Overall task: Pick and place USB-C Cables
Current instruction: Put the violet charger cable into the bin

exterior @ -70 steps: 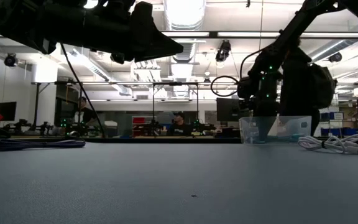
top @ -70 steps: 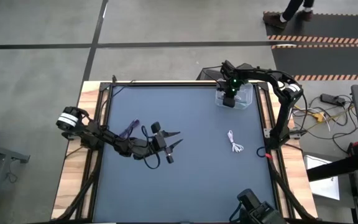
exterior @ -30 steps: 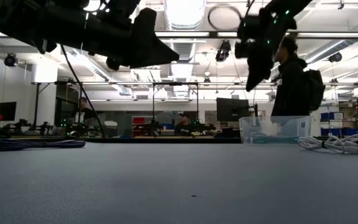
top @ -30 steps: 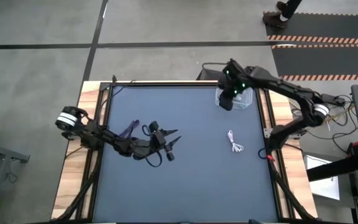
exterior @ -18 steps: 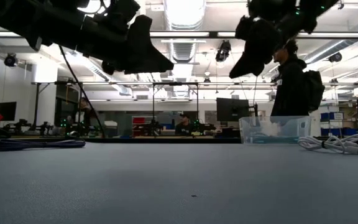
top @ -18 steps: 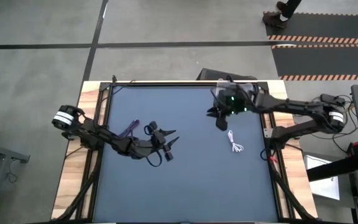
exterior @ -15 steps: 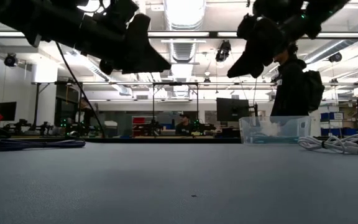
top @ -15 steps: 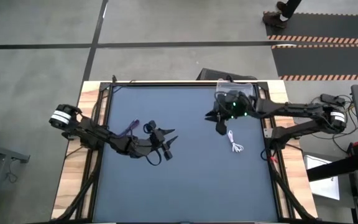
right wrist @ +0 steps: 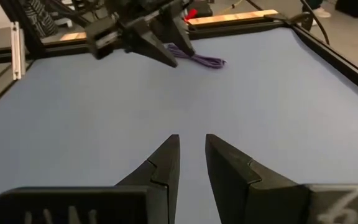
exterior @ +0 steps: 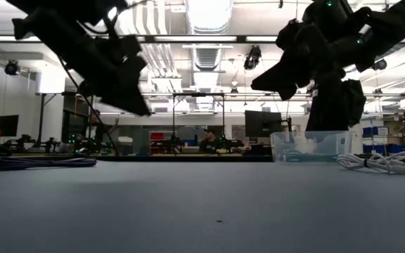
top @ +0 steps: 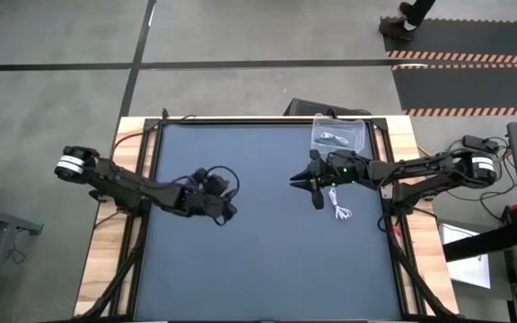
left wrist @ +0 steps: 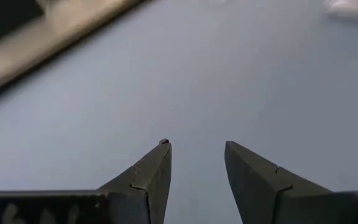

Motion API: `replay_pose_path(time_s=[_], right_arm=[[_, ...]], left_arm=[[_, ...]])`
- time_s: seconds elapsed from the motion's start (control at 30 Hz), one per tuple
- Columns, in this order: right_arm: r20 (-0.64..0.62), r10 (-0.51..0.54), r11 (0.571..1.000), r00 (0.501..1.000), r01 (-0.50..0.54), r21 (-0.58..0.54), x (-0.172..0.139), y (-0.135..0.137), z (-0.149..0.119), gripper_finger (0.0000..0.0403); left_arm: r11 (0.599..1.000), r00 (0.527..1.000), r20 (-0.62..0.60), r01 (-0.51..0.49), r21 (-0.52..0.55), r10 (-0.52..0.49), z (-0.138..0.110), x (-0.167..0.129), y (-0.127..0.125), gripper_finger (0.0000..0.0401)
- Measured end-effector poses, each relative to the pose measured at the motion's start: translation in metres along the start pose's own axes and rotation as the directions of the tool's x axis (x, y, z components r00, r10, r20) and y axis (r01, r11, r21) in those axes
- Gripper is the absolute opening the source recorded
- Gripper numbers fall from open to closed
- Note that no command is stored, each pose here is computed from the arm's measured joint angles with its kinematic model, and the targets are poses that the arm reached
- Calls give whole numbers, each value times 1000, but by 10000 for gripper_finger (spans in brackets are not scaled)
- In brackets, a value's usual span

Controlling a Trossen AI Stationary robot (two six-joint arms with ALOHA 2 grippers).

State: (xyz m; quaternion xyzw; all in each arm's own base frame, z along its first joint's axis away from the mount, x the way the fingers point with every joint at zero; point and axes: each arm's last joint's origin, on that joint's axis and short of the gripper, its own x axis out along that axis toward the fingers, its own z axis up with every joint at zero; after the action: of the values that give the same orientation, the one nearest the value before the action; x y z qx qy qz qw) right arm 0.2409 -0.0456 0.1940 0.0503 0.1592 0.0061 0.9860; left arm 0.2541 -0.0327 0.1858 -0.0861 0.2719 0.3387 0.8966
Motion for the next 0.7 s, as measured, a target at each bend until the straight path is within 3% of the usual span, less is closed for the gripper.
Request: replay_pose_path(time_s=[0.13, 0.27, 0.37, 0.57, 0.7], right_arm=[[-6, -5, 1000, 1000, 5, 1, 2, 0, -2, 68], [-5, -5, 1000, 1000, 5, -2, 2, 0, -2, 68], [-5, -5, 1000, 1000, 5, -3, 2, 0, -2, 68], [-5, -5, 1000, 1000, 5, -14, 2, 0, -1, 68], [-6, -5, 1000, 1000, 5, -13, 2, 0, -2, 68]], left_arm=[[998, 982, -184, -51, -28, 45, -6, -2, 19, 134], [989, 928, -344, -145, 20, 143, -15, -1, 40, 134], [975, 863, -458, -214, 52, 214, -19, 3, 56, 134], [956, 704, -662, -286, 69, 258, -24, 12, 84, 134], [948, 655, -696, -294, 124, 294, -24, 14, 96, 134]])
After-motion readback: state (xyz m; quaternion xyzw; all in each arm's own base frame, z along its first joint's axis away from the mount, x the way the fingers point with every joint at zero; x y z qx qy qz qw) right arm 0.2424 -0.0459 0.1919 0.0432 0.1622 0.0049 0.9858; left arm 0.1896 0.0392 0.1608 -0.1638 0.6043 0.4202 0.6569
